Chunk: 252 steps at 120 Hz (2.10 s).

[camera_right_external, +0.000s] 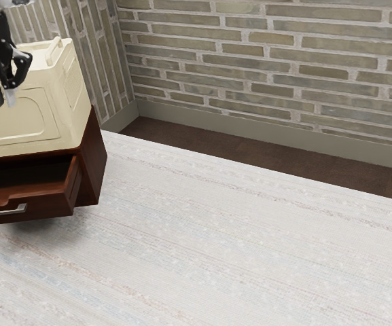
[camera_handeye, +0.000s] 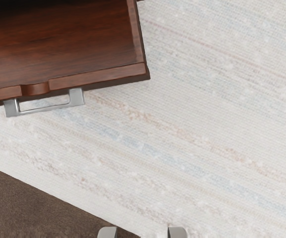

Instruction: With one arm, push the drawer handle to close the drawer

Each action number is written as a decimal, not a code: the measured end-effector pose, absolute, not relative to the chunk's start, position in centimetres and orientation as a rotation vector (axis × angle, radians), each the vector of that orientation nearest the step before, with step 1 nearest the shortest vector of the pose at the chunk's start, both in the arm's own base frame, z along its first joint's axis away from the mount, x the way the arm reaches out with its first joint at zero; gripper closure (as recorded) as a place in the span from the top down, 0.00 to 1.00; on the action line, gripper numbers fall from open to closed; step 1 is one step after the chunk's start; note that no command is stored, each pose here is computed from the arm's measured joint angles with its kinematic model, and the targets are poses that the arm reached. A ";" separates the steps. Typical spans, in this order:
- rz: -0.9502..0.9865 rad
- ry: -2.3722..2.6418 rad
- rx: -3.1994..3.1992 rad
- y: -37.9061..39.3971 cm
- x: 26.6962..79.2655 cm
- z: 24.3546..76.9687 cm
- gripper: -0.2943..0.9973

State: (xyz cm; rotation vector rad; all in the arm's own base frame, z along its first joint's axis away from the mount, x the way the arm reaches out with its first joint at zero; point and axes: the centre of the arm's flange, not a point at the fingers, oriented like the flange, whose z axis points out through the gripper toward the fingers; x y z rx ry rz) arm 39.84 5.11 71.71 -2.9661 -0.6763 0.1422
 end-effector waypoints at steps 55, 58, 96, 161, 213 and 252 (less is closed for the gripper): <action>0.394 -1.031 -2.873 18.3 37.5 52.8 0.17; 0.397 -1.035 -2.875 18.5 37.3 52.0 0.17; 0.347 -1.064 -2.914 20.2 36.4 45.6 0.16; 0.111 -1.065 -2.933 21.4 38.1 42.2 0.16; 0.075 -1.086 -2.888 23.8 38.4 40.4 0.17; -0.092 -1.073 -2.871 24.3 40.3 40.2 0.16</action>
